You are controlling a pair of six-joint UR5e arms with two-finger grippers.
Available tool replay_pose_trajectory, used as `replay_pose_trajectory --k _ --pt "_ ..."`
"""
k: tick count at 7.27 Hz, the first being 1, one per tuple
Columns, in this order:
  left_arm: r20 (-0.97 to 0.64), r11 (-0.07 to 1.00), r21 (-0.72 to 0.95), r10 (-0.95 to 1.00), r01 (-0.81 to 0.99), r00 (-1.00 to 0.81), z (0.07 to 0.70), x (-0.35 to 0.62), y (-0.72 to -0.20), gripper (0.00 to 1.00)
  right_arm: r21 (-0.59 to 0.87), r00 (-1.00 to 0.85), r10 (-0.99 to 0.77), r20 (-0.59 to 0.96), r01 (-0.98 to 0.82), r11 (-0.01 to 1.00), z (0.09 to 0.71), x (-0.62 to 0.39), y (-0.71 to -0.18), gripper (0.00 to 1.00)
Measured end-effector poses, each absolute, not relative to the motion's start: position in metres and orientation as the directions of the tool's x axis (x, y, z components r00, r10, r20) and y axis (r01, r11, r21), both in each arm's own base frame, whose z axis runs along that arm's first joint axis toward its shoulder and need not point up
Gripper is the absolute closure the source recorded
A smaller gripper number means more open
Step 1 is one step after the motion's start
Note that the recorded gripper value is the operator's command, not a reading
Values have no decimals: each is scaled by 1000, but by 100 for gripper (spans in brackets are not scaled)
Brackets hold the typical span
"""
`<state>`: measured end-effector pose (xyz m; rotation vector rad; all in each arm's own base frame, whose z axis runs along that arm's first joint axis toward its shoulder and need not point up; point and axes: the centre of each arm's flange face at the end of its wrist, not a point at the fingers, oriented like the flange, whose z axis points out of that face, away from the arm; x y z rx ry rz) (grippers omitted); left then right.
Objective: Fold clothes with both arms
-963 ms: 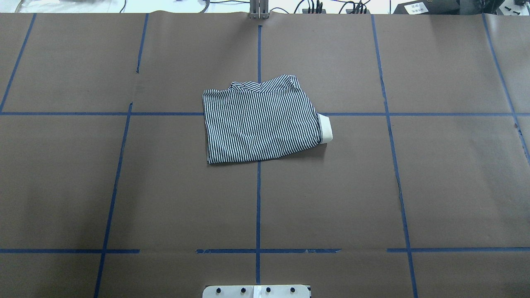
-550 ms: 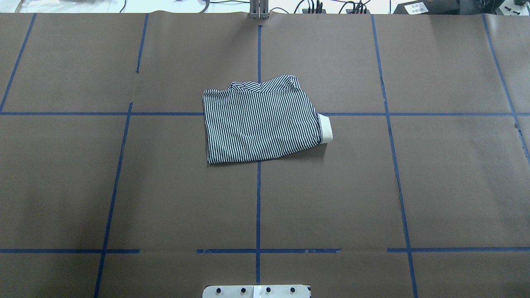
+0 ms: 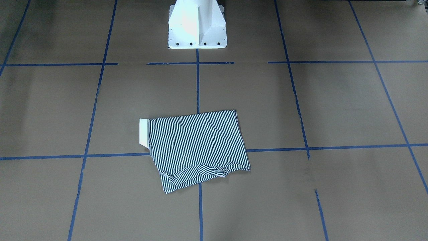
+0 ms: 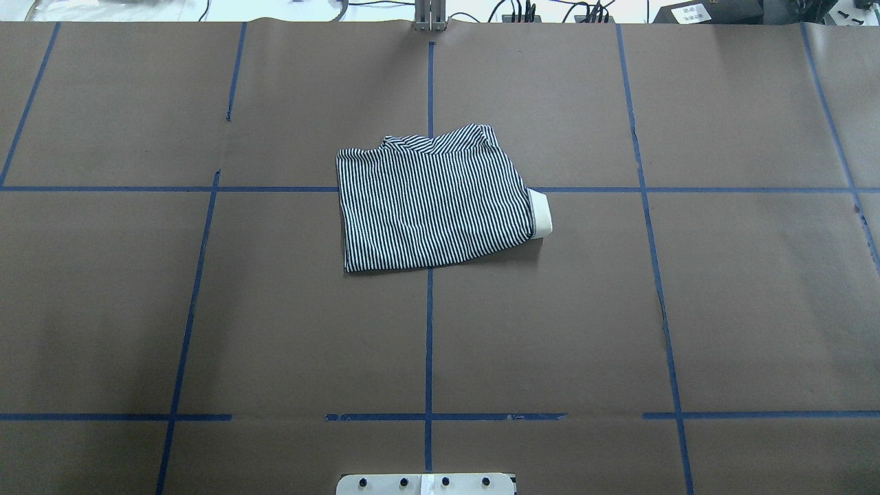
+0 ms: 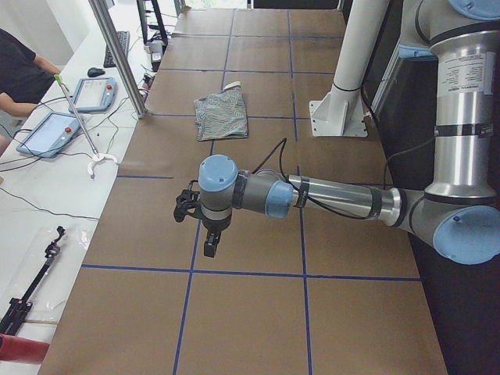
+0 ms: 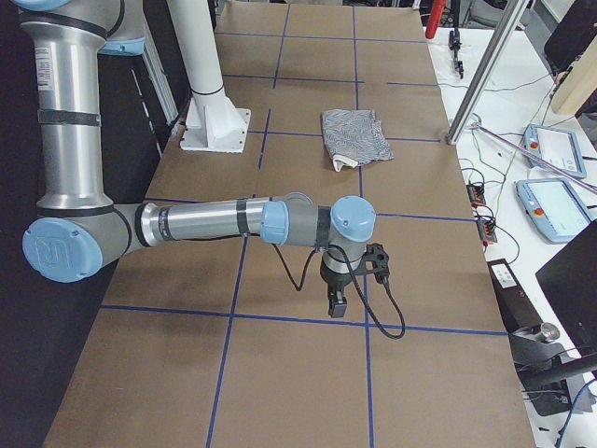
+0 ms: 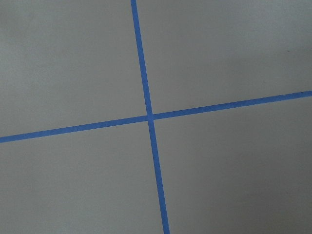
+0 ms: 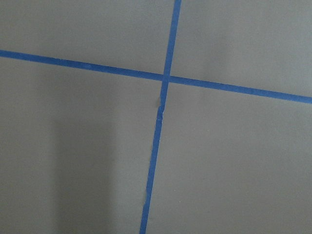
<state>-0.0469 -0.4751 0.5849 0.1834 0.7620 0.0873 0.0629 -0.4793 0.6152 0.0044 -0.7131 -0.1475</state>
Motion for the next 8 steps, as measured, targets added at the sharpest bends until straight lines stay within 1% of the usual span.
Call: replay_pose_trajectory --k 3,5,8 --pt "-684 992 127 96 -12 723 594 -47 -465 0 52 746 -144 650 145 988 617 58 -480 0" --pt "-687 997 75 61 -12 724 590 -48 -458 0 54 745 -147 651 147 988 616 57 -480 0" --pt "-687 998 56 50 -16 725 595 -47 -456 0 58 745 -150 650 148 987 615 57 -480 0"
